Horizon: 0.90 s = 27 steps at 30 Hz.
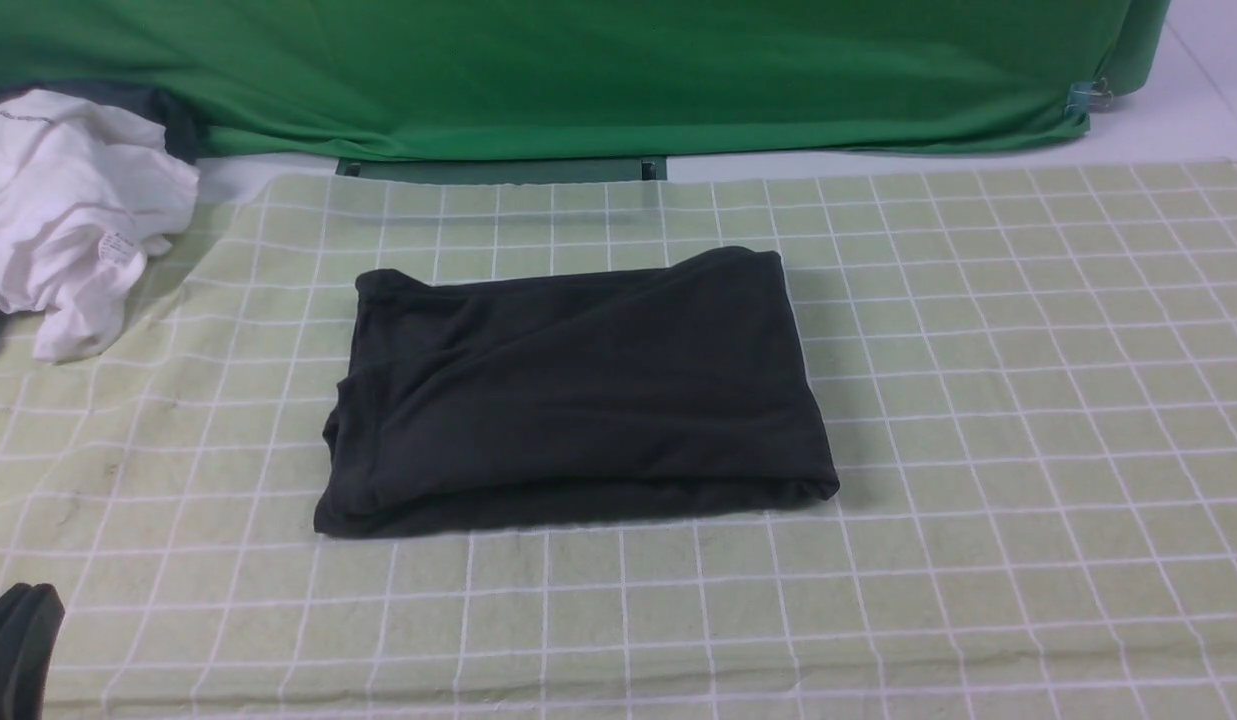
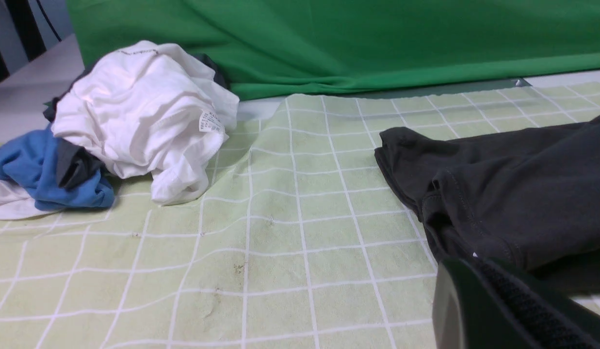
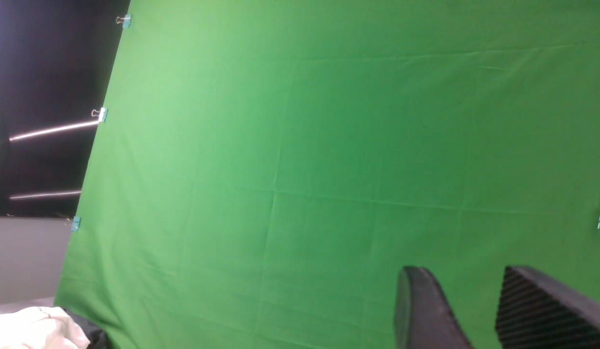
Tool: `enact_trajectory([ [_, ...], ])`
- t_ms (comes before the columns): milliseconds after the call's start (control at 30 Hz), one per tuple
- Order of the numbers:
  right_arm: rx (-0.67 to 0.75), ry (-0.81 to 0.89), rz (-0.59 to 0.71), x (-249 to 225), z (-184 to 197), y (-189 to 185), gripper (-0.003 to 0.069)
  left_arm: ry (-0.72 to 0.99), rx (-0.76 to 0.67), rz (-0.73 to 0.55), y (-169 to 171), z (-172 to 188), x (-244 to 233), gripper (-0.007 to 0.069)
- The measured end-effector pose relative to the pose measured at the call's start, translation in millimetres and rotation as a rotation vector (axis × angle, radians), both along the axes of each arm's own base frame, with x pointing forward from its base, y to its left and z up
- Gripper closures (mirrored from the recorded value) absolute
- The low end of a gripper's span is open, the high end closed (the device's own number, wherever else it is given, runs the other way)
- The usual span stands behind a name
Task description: Fold a long-sleeved shirt over a green coffee tablecloth.
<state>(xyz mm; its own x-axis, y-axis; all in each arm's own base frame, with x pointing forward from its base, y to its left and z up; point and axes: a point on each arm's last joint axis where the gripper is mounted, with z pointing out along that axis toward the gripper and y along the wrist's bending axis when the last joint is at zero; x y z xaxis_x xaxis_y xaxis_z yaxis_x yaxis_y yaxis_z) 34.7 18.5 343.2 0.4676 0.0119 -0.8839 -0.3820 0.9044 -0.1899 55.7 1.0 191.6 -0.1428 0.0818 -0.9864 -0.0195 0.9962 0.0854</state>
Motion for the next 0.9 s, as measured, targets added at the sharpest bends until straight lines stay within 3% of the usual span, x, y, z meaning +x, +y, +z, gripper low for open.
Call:
enact_trajectory([
  [900,-0.004,0.006,0.0,0.2,-0.6,0.1,0.0419,0.002,0.047,0.004,1.0,0.0,0.0,0.0612],
])
